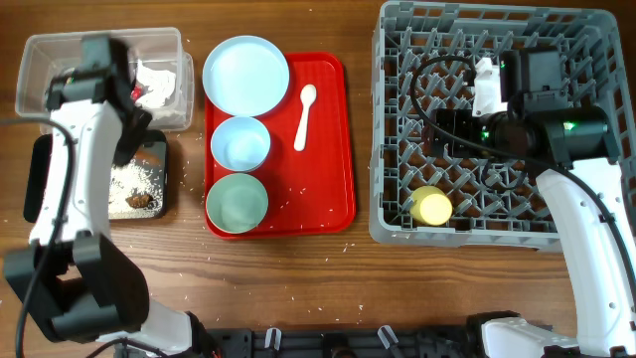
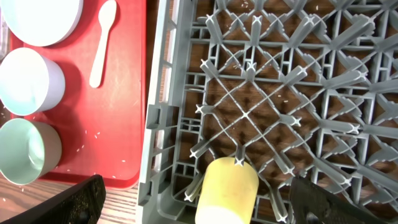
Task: Sort waste into correct bins and load items into the dishwasher rack
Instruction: 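Drop the carrot onto the black tray with the left gripper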
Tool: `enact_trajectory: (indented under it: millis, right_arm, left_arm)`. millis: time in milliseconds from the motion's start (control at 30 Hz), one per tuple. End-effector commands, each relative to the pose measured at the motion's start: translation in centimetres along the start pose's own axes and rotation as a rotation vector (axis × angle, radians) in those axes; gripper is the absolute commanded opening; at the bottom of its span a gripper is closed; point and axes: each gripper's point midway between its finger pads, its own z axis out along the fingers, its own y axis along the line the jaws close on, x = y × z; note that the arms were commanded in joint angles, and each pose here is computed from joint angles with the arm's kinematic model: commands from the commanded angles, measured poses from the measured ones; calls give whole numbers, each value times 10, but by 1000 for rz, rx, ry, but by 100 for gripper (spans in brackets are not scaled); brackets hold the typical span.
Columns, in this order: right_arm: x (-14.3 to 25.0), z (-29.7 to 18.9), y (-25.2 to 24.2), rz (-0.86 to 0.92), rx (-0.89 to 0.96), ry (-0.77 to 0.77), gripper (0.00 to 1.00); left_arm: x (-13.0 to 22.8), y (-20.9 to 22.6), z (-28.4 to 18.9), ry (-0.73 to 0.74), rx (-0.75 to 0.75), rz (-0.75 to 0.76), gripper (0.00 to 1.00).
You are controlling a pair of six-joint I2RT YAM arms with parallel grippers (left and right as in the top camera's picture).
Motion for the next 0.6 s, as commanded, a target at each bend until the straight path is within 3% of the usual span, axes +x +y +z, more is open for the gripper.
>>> enact_trajectory:
  millis: [0,167,200,267,300,367,567]
  right_arm:
    - [-3,1,5,-27,-20,-1,96]
    - [-3,2,5,-27,-20,-1,96]
    - [-3,2,5,-27,-21,-1,96]
    - [-3,2,5,-27,-20,-1,96]
    - [-3,2,5,-26,-20,-1,96]
    - [-3,2,5,-27,-21,-1,96]
    - [-6,2,6,-29,-22,-12,96]
  left_arm:
    - [1,33,56,-11,-98,-280,4]
    - [5,38,97,-41,-51,-337,11]
    - [6,38,98,-43,-48,-338,15]
    - [7,39,99,-42,-48,-326,31]
    - [6,38,99,-43,-46,-304,41]
    - [5,37,99,-45,-44,-262,48]
    - [-13,17,59,-63,52,56,53]
